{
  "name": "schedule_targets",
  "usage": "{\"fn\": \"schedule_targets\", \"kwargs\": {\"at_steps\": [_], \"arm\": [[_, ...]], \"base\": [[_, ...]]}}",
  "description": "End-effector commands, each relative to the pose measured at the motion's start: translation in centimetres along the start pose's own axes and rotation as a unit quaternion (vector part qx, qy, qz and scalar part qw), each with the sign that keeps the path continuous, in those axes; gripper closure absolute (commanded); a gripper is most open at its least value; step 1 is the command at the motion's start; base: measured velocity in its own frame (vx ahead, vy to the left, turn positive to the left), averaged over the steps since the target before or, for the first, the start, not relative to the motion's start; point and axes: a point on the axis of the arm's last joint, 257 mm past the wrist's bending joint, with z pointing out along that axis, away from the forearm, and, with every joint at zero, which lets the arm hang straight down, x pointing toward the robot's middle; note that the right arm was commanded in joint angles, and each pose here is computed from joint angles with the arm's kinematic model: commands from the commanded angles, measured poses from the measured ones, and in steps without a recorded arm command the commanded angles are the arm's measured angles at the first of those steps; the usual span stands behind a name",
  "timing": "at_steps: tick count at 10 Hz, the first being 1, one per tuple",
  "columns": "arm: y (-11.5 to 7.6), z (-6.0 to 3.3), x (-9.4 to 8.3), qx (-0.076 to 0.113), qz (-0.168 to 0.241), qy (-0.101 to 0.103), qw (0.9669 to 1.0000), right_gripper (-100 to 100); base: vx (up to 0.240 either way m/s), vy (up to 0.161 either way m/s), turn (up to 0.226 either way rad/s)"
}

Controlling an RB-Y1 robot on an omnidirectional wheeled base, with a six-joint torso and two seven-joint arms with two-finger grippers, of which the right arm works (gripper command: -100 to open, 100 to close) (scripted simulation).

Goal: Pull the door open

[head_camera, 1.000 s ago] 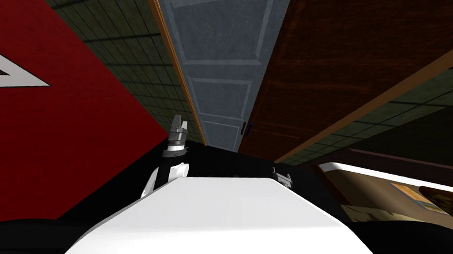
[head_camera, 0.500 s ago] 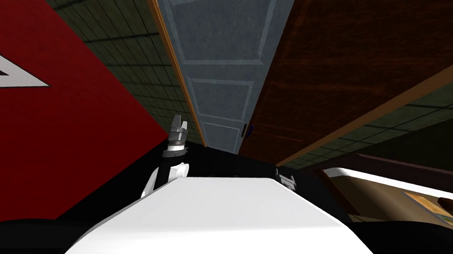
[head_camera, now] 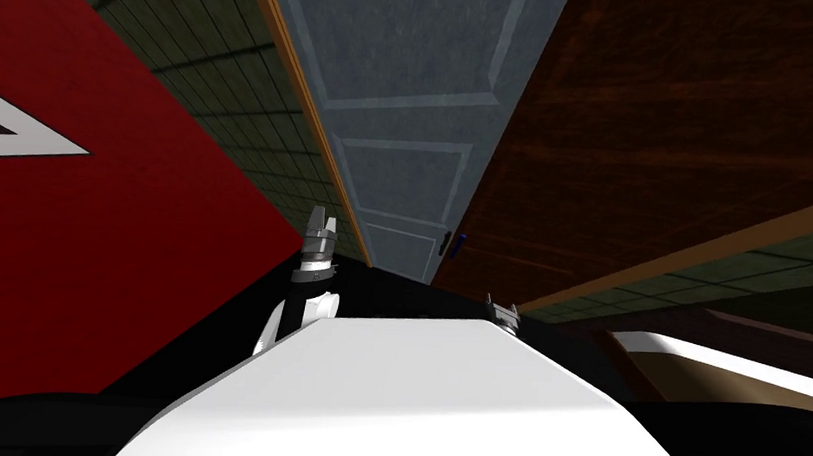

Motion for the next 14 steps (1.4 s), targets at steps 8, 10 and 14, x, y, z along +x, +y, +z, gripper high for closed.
{"fn": "schedule_targets", "kwargs": {"at_steps": [8,10,14], "arm": [[-9.3,3.60,5.0,0.059,0.051,0.054,0.9955,-100],[-11.5,4.22,6.3,0.073,0.062,0.067,0.9931,-100],[-9.9,3.36,4.7,0.065,0.054,0.054,0.9950,100]], "base": [[0.175,-0.018,0.104],[0.191,0.003,0.083],[0.000,0.014,0.017]]}}
